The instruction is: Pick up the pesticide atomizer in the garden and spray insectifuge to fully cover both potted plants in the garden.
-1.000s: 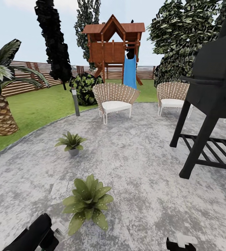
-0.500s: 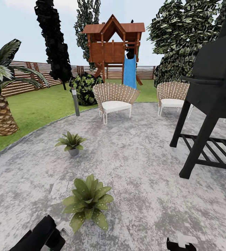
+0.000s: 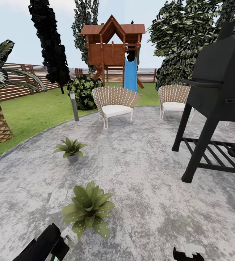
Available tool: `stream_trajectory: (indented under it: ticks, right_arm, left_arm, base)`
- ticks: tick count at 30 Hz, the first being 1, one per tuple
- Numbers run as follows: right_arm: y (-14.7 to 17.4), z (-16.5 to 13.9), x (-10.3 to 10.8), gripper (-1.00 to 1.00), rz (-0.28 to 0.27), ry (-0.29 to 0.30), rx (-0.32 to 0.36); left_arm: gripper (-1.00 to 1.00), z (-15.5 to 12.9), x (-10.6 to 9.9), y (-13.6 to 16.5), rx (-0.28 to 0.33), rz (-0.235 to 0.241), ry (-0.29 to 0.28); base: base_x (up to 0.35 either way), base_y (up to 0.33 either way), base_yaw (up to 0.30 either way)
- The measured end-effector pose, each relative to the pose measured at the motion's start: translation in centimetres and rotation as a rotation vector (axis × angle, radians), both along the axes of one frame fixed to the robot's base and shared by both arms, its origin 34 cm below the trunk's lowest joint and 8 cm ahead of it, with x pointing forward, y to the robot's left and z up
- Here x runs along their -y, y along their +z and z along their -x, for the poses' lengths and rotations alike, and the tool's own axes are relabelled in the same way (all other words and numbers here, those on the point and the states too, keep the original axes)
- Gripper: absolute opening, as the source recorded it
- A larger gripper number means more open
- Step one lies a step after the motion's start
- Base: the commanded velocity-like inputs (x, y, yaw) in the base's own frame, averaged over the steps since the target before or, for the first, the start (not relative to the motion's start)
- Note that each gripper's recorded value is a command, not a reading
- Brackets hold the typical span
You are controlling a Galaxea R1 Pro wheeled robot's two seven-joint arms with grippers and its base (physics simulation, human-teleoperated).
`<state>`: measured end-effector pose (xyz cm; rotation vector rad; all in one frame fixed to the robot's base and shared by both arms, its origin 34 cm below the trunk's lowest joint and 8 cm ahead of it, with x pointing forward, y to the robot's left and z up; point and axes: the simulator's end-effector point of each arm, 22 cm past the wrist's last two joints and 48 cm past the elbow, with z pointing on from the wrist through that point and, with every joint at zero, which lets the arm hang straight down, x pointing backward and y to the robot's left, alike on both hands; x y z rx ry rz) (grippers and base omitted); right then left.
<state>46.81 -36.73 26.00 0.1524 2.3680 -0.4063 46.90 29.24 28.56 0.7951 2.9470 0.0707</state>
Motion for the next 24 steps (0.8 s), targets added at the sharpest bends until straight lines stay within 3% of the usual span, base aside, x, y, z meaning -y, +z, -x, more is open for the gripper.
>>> stream_trajectory:
  ticks: [11,16,24]
  right_arm:
    - [-0.03,0.03,-0.03,1.00,-0.002,0.000,-0.001]
    - [0.01,0.00,-0.02,1.00,-0.002,0.000,0.000]
    - [0.02,0.00,-0.02,1.00,-0.001,0.004,0.000]
  left_arm:
    - [-1.00,-0.02,-0.19,0.02,0.000,-0.003,0.006]
    - [-1.00,-0.15,-0.16,0.13,0.004,-0.003,0.006]
    - [-1.00,-0.37,-0.03,0.28,0.011,0.000,0.005]
  base:
    - [-0.303,0.116,-0.023]
    - [-0.046,0.308,-0.220]
    - [0.045,0.278,-0.023]
